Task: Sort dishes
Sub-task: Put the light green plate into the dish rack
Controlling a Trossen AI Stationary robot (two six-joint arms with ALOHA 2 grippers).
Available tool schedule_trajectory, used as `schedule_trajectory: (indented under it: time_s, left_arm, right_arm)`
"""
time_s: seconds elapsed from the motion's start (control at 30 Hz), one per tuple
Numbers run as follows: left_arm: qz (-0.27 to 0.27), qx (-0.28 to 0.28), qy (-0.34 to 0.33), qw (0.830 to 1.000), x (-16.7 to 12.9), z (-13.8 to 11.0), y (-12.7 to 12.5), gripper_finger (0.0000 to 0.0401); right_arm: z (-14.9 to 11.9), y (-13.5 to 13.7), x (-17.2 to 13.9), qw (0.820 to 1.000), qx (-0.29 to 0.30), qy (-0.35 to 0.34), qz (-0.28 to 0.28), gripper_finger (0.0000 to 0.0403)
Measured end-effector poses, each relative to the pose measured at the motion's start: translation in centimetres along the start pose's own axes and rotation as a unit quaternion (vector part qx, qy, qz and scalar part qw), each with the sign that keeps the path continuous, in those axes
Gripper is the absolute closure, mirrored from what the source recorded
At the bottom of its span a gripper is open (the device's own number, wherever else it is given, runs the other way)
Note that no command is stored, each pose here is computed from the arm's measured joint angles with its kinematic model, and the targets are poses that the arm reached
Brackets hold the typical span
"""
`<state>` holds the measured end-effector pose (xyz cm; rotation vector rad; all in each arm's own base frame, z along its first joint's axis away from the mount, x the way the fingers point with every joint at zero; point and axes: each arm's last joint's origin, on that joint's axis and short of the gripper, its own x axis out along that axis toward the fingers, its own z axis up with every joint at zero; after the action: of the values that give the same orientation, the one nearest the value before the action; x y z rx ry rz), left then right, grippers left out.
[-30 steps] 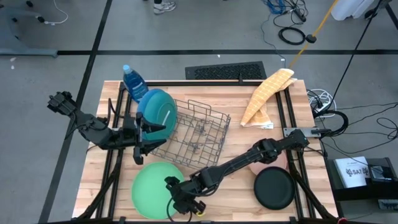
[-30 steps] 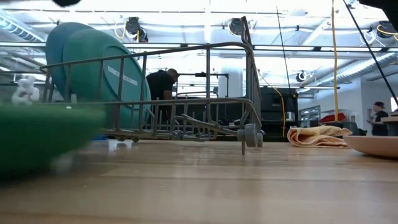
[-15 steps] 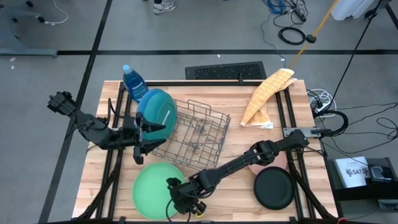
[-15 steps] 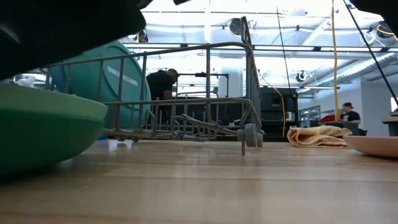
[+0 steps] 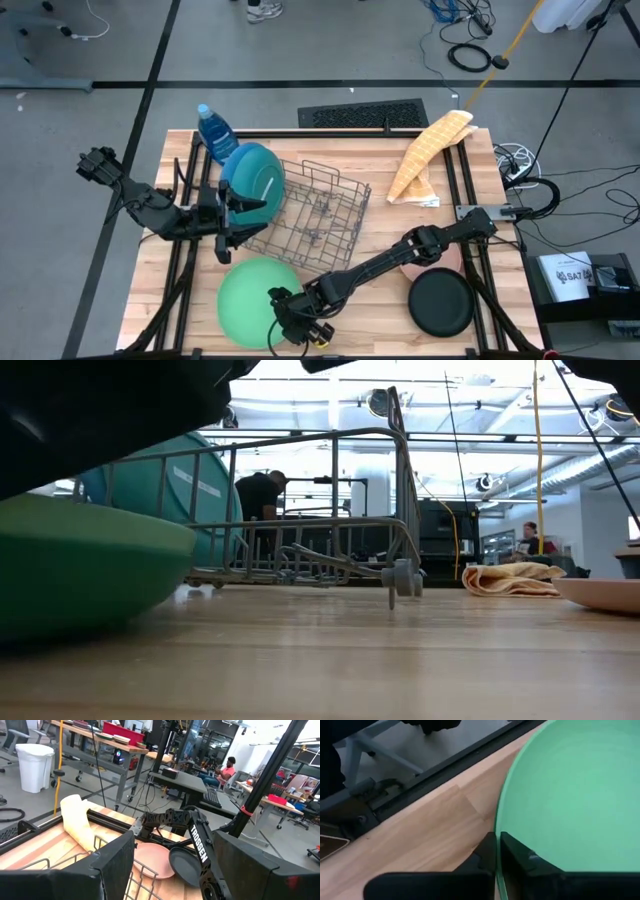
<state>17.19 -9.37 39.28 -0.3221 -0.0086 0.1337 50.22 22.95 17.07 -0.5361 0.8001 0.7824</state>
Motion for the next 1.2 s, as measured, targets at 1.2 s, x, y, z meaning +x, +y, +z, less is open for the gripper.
schedule_trajectory:
  time_s: [1.2]
  left_arm:
    - [-0.194, 0.03, -0.002, 0.981, -0.6, 1.9, -1.4, 0.0134]
  right_arm:
    - [5.2, 0.9, -19.0, 0.993, -0.075, -0.092, -0.003, 0.0402]
